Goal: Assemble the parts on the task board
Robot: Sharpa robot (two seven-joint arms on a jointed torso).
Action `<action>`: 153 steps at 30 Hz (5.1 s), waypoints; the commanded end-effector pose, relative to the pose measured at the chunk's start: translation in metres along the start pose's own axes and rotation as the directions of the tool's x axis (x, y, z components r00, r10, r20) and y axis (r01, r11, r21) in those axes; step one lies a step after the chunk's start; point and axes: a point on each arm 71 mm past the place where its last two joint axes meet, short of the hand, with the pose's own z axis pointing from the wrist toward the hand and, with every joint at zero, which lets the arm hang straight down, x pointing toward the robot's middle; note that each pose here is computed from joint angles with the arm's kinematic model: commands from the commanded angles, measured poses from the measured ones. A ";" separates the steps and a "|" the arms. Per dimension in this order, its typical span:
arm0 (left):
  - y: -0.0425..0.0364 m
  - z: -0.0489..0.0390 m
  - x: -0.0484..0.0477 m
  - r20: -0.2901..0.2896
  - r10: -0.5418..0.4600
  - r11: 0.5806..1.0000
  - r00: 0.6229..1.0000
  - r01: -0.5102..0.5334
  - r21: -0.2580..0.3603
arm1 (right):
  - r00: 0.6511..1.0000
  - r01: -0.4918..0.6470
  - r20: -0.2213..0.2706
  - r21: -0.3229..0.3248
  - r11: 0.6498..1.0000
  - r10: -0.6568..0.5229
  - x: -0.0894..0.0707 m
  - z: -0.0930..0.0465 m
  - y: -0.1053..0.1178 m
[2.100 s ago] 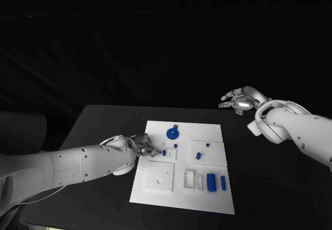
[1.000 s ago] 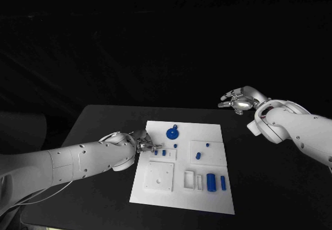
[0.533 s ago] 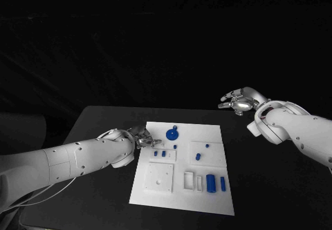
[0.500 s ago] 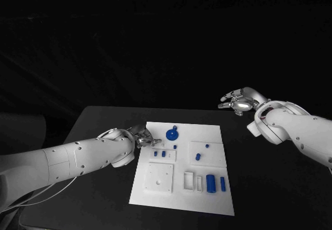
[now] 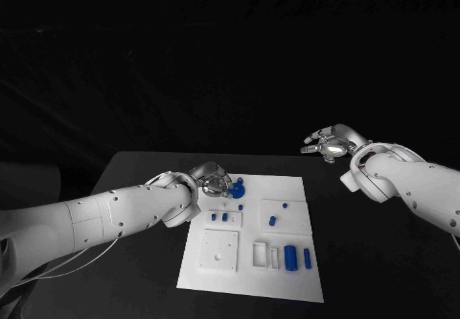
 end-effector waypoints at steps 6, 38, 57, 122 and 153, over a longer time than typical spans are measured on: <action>-0.0245 0.0124 0.0158 -0.063 0.173 0.973 0.983 -0.161 0.169 | 1.000 -0.005 -0.014 -0.013 1.000 0.004 0.004 0.000 0.001; -0.0296 0.0360 0.0460 -0.101 0.504 0.848 0.858 -0.468 0.249 | 1.000 -0.009 -0.022 -0.024 1.000 0.008 0.008 0.001 0.005; -0.0185 0.0395 0.0554 -0.081 0.510 0.842 0.856 -0.479 0.247 | 1.000 -0.011 -0.021 -0.033 0.999 0.010 0.009 0.000 0.008; -0.0058 0.0406 0.0607 -0.066 0.536 0.831 0.841 -0.512 0.218 | 1.000 -0.012 -0.025 -0.038 0.999 0.011 0.010 -0.001 0.010; -0.0062 0.0301 0.0312 0.023 0.299 0.940 0.954 -0.299 0.163 | 1.000 -0.011 -0.023 -0.034 0.999 0.010 0.009 -0.001 0.008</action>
